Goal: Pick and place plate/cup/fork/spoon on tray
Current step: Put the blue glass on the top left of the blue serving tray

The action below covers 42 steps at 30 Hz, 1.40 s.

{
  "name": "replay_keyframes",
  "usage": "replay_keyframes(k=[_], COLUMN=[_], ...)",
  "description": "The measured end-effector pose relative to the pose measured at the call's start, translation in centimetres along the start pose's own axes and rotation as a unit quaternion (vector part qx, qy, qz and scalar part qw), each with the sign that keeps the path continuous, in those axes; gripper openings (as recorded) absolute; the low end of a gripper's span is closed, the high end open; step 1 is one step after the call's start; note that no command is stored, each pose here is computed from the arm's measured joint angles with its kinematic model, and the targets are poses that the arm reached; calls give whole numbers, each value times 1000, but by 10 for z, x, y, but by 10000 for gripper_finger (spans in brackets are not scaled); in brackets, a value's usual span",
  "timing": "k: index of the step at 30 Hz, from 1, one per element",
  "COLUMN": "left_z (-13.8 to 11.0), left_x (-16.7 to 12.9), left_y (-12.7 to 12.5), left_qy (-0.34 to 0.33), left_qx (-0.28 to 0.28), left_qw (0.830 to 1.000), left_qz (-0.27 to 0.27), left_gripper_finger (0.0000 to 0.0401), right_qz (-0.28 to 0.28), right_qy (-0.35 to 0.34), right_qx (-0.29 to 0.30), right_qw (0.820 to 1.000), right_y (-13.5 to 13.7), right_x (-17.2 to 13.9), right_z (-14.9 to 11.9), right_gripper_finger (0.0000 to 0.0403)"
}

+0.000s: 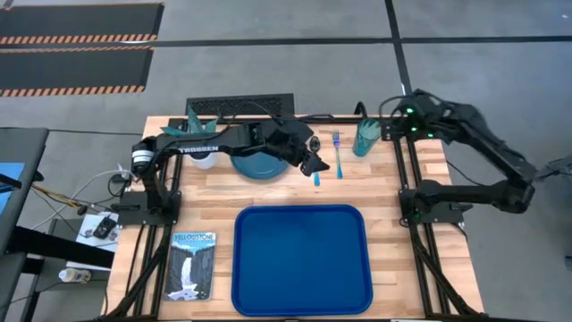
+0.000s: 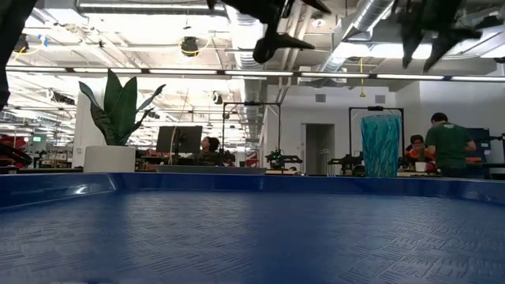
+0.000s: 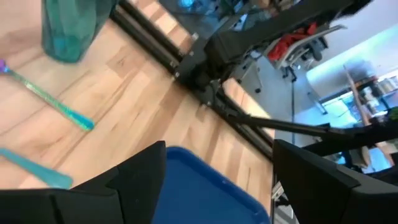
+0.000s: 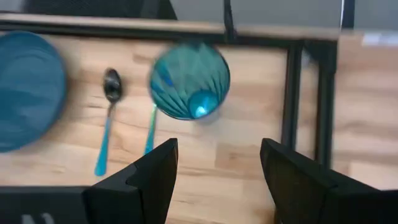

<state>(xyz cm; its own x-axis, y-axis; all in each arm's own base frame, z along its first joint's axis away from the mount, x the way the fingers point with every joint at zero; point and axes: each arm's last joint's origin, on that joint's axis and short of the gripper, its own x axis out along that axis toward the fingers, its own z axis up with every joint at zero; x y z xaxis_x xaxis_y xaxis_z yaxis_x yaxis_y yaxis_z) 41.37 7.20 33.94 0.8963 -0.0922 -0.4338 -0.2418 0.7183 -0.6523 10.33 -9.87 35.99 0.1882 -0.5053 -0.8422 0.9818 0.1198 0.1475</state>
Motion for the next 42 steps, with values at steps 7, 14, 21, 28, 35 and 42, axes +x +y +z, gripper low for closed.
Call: replay_keyframes(k=[7, 14, 21, 28, 35, 42], left_z=[4, 5, 5, 4, 3, 2], left_x=[-16, -24, -24, -24, -23, -23], left_y=[-8, -10, -10, -8, -7, -6], left_qy=[-16, -23, -26, -20, -11, -7], left_qx=[5, 5, 8, 10, 7, 6], left_qw=[1000, 1000, 999, 999, 999, 999], left_qz=[4, 14, 23, 28, 34, 37], left_gripper_finger=[279, 279, 279, 279, 279, 279], right_qz=[33, 38, 30, 1, -37, -49], right_qy=[33, 36, 39, 31, 36, 41], right_qx=[46, 78, 77, 88, 87, 89], right_qw=[998, 996, 996, 996, 995, 994], right_y=[-17, -30, -27, -23, -14, -11], right_x=[62, 91, 92, 98, 109, 115], right_z=[4, 21, 20, 21, 19, 19], right_gripper_finger=[254, 254, 229, 189, 175, 169])
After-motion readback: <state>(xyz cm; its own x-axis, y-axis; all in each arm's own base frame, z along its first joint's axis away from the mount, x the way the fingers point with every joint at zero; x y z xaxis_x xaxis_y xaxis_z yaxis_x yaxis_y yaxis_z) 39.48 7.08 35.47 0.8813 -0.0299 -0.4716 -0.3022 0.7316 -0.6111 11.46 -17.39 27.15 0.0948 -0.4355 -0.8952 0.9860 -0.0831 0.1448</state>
